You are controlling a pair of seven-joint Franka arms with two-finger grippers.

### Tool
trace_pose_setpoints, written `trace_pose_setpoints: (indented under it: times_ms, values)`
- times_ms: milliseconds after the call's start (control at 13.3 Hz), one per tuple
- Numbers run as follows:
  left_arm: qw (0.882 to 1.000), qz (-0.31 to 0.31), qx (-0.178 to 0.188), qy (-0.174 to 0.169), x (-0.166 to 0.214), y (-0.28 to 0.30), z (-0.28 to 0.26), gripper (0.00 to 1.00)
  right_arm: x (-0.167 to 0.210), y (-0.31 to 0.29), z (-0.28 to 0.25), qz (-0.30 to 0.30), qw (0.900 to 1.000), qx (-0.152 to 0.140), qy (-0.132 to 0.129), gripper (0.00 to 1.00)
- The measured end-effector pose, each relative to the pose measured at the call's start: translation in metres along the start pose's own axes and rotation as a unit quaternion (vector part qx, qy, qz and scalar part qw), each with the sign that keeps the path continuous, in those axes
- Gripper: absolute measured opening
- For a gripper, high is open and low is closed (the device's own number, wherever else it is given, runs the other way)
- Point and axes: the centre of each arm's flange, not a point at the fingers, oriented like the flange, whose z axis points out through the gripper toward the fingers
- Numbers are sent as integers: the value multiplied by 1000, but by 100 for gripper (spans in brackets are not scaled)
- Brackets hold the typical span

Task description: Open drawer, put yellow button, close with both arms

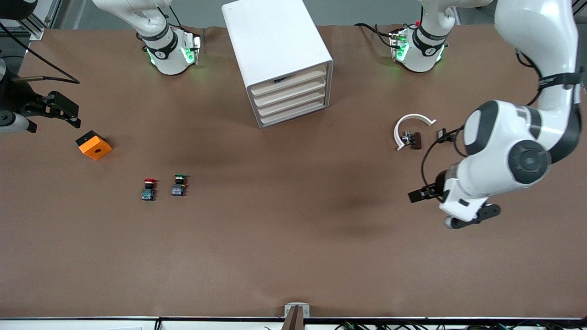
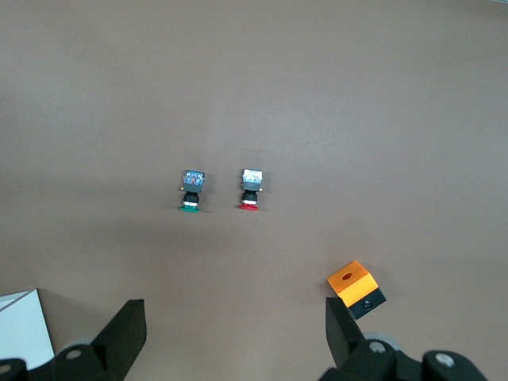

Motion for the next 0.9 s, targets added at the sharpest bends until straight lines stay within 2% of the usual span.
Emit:
trace_pose_setpoints:
  times_ms: [225,450,599,899]
  values:
    - [999,32,-3,15,10,-53,-38,100,0,0,0,0,1000,0,0,100]
    - [999,42,0,20,4,-96,-79,100,0,0,1,1,1000,0,-3,100]
    - [998,58,4,31,-4,-111,-105,100,-2,5,2,9,1000,6,-7,100]
    - [996,64,36,46,-18,-121,-132,100,-6,36,4,42,999,32,-6,100]
